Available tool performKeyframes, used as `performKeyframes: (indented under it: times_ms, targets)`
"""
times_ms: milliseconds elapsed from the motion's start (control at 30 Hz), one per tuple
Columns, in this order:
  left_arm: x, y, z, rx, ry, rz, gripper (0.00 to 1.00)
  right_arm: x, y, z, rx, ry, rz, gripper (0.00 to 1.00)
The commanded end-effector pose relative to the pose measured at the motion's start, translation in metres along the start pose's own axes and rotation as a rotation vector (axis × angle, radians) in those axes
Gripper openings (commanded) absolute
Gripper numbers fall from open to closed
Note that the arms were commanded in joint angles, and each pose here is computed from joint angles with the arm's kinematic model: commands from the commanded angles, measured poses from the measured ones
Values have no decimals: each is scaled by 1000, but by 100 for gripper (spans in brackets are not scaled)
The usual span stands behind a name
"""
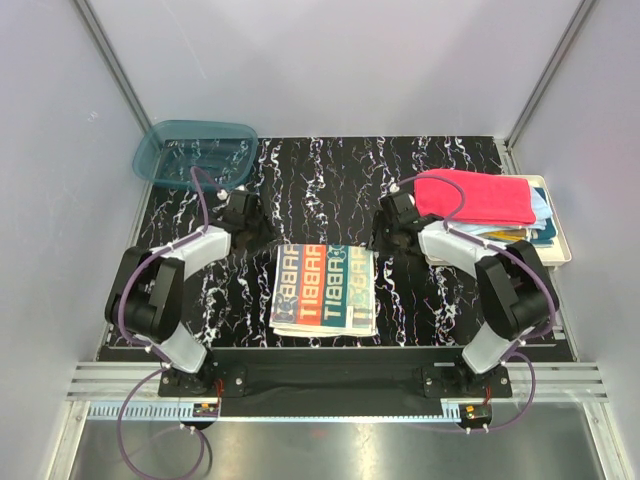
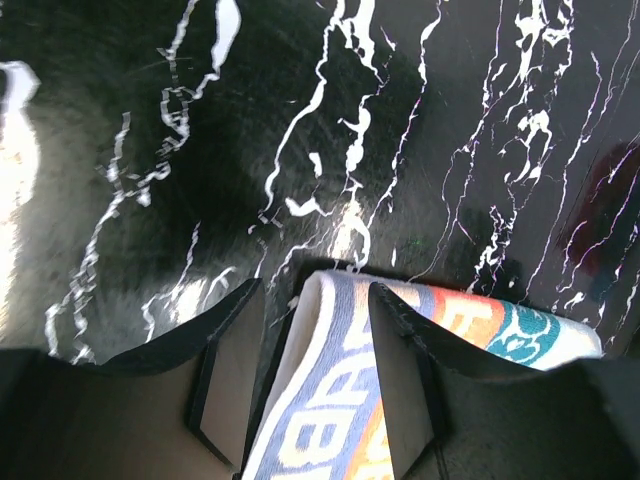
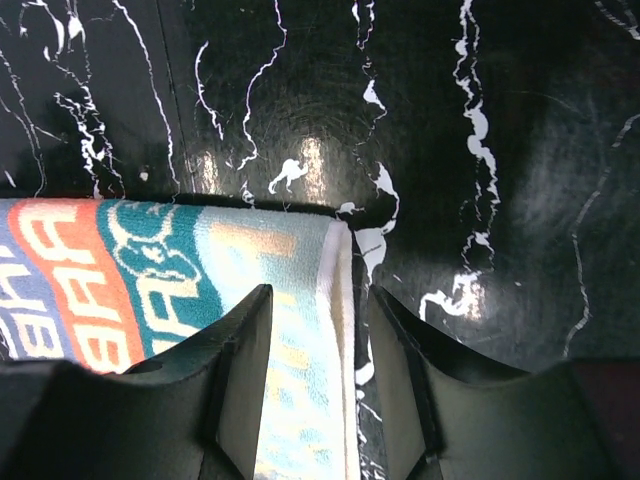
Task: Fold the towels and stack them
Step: Fold the towel
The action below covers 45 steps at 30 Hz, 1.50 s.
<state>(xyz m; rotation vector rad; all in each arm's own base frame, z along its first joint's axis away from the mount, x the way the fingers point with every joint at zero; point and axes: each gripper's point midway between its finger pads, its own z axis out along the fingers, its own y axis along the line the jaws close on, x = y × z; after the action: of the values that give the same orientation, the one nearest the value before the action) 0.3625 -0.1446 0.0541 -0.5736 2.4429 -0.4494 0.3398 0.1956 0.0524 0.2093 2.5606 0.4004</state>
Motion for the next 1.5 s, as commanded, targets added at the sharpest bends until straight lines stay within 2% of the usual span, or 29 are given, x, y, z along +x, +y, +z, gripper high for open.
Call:
performKeyframes:
  times_ms: [0, 200, 533, 667, 833, 867, 1067, 1100, 1167, 1200, 1267, 1300, 1333, 1367, 1467]
  targets:
    - [-16, -29, 4, 113, -21, 1, 51, -18, 14, 7, -53, -41, 28, 50]
    - [2, -28, 18, 148, 39, -33, 51, -15, 12, 20, -78, -7, 62, 48]
    - [6, -28, 20, 154, 43, -37, 50, -14, 16, 28, -97, 8, 96, 34]
    - [7, -28, 21, 159, 49, -41, 42, -17, 11, 31, -89, 11, 110, 21]
    - [7, -28, 25, 158, 53, -47, 31, -27, 6, 36, -124, 32, 108, 10]
    - [7, -29, 25, 158, 53, -47, 26, -35, 3, 36, -130, 28, 110, 7]
    - [5, -29, 33, 147, 56, -51, 13, -47, 5, 45, -202, 64, 105, 6]
    - [4, -30, 35, 146, 55, -52, 7, -46, 6, 46, -208, 76, 102, 5]
    - [1, -31, 36, 143, 47, -49, 5, -45, 6, 52, -215, 87, 110, 6]
    - [-1, -33, 35, 148, 42, -50, 5, -44, 7, 53, -222, 92, 110, 7]
    - [-3, -34, 31, 155, 39, -45, 11, -41, 5, 53, -210, 94, 116, 12]
    - [-5, -38, 26, 167, 31, -38, 18, -43, 0, 53, -187, 80, 115, 17]
    - [-7, -39, 22, 169, 26, -36, 36, -45, -2, 51, -171, 67, 114, 23]
    - [-9, -39, 19, 170, 16, -37, 41, -45, -7, 50, -145, 67, 112, 26]
    - [-13, -41, 5, 185, -7, -18, 48, -51, -15, 41, -91, 33, 102, 32]
